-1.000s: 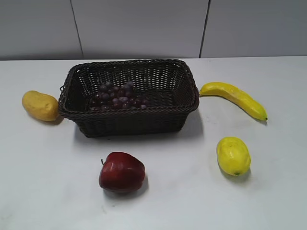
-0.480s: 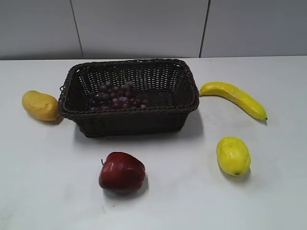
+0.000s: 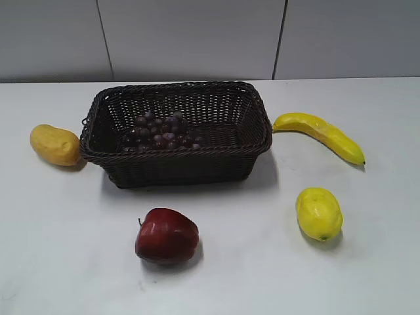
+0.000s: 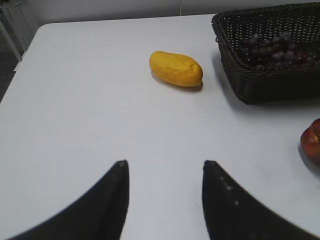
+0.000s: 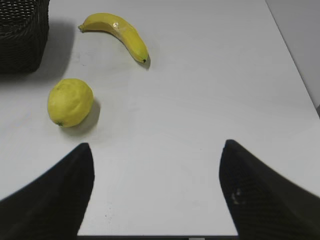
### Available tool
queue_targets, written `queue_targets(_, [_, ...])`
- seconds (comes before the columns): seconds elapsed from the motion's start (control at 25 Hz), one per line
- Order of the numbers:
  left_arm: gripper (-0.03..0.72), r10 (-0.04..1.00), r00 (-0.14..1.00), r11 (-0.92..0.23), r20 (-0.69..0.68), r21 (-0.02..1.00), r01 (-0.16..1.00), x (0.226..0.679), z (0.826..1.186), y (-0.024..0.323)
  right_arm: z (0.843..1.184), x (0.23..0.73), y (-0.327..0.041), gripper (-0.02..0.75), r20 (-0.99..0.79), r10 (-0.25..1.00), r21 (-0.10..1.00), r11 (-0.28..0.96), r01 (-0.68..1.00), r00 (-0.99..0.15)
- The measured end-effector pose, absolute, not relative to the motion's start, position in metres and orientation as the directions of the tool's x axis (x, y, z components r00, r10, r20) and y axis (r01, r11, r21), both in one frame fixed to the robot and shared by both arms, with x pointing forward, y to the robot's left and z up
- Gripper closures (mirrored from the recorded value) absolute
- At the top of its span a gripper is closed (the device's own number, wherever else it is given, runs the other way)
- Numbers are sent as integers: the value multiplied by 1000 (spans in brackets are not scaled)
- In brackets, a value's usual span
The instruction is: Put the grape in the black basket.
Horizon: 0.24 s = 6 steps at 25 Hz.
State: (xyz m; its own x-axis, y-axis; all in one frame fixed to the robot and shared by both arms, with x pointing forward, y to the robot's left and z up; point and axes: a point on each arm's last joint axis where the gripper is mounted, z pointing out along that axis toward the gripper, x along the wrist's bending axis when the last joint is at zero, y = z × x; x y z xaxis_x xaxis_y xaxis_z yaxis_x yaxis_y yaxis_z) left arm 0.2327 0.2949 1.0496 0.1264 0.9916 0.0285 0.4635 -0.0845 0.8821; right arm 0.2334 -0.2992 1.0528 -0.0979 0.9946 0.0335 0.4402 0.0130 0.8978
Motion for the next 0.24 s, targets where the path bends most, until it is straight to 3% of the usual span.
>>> queue_targets(0.24, [248, 992, 126, -84, 29, 882, 463, 233, 1050, 295, 1053, 233, -299, 145, 34, 995, 898, 13, 440, -98])
